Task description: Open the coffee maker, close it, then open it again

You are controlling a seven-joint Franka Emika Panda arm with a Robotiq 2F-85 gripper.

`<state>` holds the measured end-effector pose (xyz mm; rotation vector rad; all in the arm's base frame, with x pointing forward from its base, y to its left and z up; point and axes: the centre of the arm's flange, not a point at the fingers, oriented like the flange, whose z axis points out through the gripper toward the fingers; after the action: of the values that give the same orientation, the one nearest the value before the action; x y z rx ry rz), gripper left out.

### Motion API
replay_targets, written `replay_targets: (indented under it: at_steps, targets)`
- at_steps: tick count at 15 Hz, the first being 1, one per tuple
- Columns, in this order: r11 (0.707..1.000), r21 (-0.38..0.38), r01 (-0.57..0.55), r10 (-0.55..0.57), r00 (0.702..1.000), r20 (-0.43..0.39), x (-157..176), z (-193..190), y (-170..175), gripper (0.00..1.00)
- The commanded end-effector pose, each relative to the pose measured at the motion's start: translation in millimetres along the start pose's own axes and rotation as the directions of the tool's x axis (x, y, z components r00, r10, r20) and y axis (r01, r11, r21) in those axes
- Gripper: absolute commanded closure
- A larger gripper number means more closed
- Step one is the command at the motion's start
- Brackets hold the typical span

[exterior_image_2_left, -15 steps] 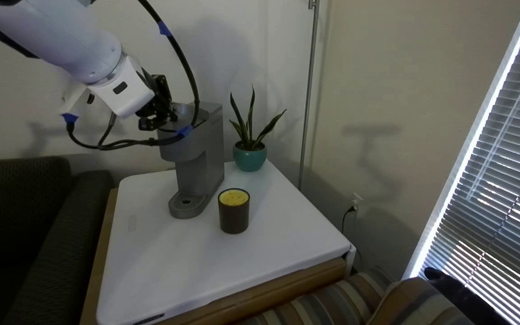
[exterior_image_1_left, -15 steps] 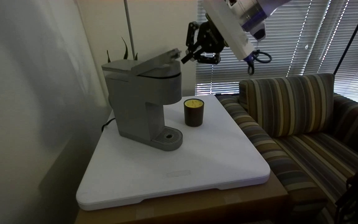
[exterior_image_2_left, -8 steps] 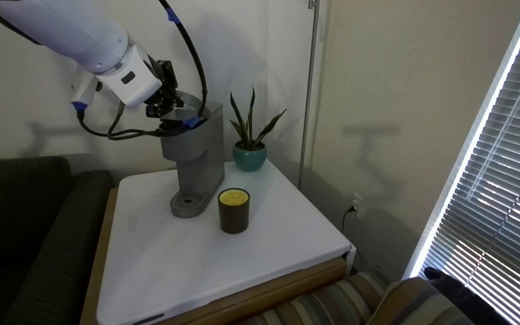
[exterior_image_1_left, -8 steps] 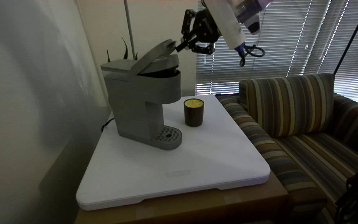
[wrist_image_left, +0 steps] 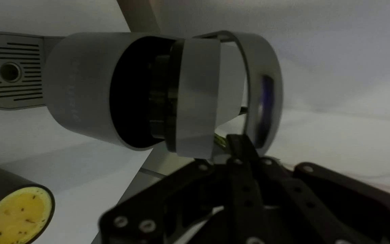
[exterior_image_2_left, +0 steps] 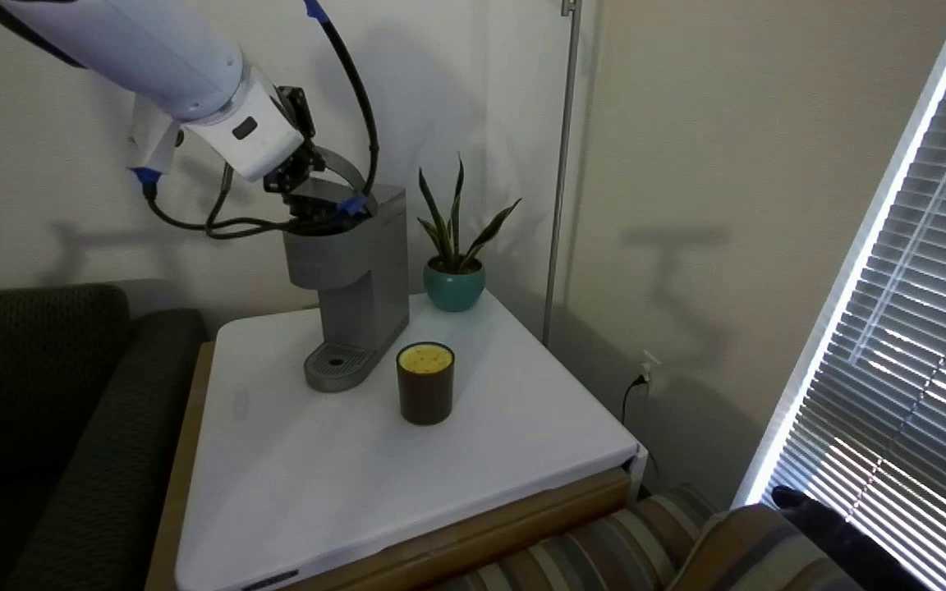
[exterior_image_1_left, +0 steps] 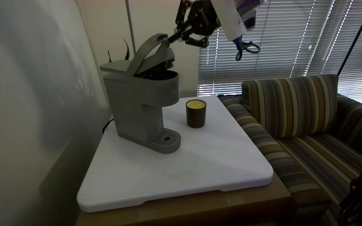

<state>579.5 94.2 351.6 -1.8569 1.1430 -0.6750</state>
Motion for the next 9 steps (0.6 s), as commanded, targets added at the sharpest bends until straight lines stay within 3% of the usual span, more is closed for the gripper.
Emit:
replay_targets:
  at_steps: [1, 9]
  targets:
    - [0.998, 0.049, 0.041, -0.043, 0.999, 0.031, 5, -23, -30, 1.00]
    - [0.988, 0.112, 0.103, -0.107, 0.994, 0.033, 14, -50, -66, 1.00]
